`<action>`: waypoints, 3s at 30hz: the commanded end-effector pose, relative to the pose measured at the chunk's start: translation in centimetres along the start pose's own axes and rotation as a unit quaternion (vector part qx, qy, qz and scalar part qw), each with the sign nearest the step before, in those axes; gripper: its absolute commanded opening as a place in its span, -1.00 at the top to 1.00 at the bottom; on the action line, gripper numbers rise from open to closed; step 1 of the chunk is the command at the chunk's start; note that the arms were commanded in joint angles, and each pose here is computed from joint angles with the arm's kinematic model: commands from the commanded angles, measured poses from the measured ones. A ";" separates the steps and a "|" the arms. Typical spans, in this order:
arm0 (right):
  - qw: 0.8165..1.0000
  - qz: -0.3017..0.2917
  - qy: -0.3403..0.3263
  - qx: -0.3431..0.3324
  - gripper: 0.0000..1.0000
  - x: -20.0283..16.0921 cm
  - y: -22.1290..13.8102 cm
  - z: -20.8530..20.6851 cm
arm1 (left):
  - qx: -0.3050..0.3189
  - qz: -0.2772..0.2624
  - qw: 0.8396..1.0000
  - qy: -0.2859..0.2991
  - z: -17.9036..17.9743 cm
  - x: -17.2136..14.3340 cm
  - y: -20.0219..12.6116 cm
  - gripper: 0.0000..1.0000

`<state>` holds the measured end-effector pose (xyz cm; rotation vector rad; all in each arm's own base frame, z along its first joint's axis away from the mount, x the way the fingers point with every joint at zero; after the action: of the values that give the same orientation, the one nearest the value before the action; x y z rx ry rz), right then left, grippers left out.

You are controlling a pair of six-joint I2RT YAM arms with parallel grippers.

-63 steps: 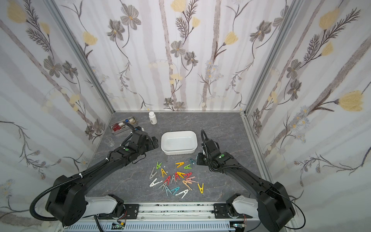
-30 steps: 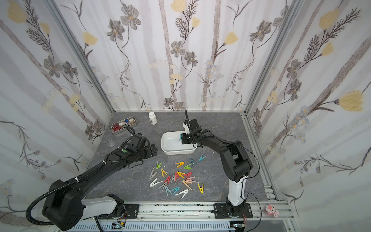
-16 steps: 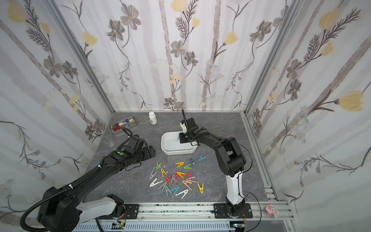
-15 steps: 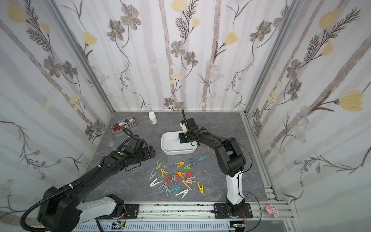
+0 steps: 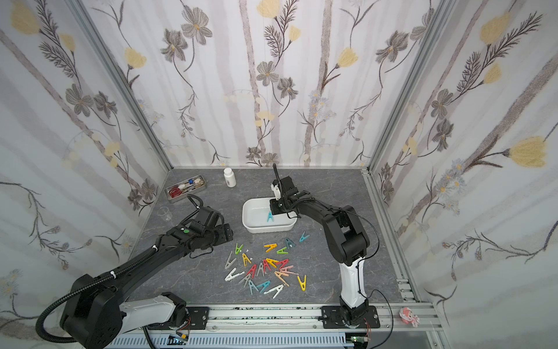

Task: Put the clothespins into the storage box
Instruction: Place the clothespin in the storage box, then pick up the clothespin from the center of the board.

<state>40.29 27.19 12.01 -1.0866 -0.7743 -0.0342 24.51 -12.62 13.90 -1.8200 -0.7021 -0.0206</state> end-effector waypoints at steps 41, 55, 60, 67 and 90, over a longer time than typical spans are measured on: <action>0.991 -0.094 -0.045 0.079 0.79 -2.7 -10.0 9.6 | 0.061 0.092 0.992 0.067 2.3 -5.8 5.9 0.37; 0.991 -0.094 -0.044 0.082 0.81 -2.8 -9.8 9.7 | 0.071 0.094 0.991 0.068 2.8 -6.1 6.1 0.64; 0.991 -0.095 -0.044 0.084 0.81 -2.8 -9.8 9.8 | 0.075 0.093 0.990 0.070 2.8 -5.9 5.9 0.75; 0.991 -0.097 -0.044 0.084 0.81 -2.7 -9.8 9.8 | 0.073 0.084 0.991 0.069 2.4 -5.4 5.4 0.90; 0.987 -0.129 -0.045 0.083 0.81 -1.4 -11.9 10.4 | -0.145 0.018 0.989 0.020 -7.0 2.4 -1.2 1.00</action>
<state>29.09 29.18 22.33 -0.8389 -0.9639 -0.1226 26.79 -16.28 16.73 -2.0309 -0.6246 -0.0970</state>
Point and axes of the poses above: each gripper's point midway between its finger pads, its own y axis out along the fingers, its own z axis along the line the jaws close on, x = y × z, the point moved 5 cm from there along -y, back along the fingers, and after that the axes turned 10 degrees about -y, right-handed, at the moved point
